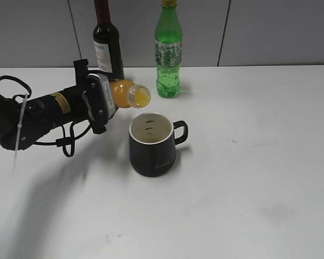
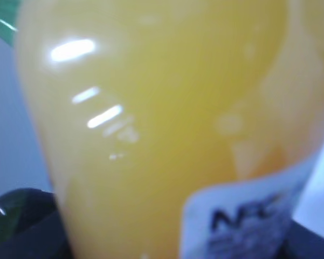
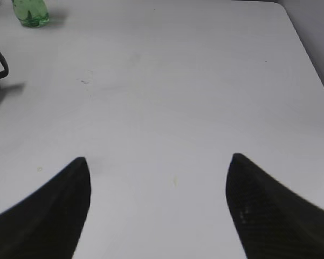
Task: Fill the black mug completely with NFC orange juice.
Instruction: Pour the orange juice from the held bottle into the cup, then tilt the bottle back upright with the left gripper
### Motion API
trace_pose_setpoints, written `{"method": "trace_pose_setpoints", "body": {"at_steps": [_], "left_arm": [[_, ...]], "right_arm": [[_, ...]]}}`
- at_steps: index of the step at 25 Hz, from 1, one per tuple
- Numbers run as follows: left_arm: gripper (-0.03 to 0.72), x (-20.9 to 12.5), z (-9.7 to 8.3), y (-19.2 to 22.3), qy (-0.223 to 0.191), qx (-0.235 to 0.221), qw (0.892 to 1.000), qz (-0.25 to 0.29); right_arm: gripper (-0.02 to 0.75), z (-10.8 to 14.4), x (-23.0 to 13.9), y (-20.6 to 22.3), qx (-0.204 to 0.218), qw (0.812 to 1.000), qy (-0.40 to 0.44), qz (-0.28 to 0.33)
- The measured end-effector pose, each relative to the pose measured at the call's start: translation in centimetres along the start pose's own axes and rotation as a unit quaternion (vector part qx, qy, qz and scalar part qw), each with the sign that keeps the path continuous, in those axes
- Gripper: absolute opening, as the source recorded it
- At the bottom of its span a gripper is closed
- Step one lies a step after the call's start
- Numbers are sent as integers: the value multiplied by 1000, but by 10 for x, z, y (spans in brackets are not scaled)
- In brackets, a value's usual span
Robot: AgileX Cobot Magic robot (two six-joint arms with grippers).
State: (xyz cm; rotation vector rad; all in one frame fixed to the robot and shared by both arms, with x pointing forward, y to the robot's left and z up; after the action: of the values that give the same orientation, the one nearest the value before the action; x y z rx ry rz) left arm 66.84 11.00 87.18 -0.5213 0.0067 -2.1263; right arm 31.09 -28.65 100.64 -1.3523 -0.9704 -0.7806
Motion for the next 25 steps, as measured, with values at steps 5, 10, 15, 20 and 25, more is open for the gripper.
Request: {"method": "trace_pose_setpoints", "body": {"at_steps": [5,10,15,20,25], "left_arm": [[471,3,6,0,51,19,998,-8],[471,1,9,0,81,29,996,0],[471,-1,11,0,108,33,994,8],[471,-1,13,-1,133,40,990,7],[471,0,14,-1,153,45,987,7]], "right_arm": [[591,0,0,0,0,1000,0,0],[591,0,0,0,0,1000,0,0],[591,0,0,0,0,1000,0,0],[591,0,0,0,0,1000,0,0],[591,0,0,0,0,1000,0,0]]}}
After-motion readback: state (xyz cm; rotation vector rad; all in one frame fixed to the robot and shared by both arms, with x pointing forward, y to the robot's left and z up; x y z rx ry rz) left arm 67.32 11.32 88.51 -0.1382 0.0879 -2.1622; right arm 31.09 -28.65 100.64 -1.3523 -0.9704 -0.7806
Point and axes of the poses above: a point on each arm's last joint axis where the gripper is mounted, y pointing out along that axis toward the gripper, z along the wrist's bending axis when the last joint is at zero, x = y × z, the point moved 7 cm from there along y, pointing out along that axis toward the gripper, and after that the axes turned 5 degrees about -y, right-handed, at the moved point
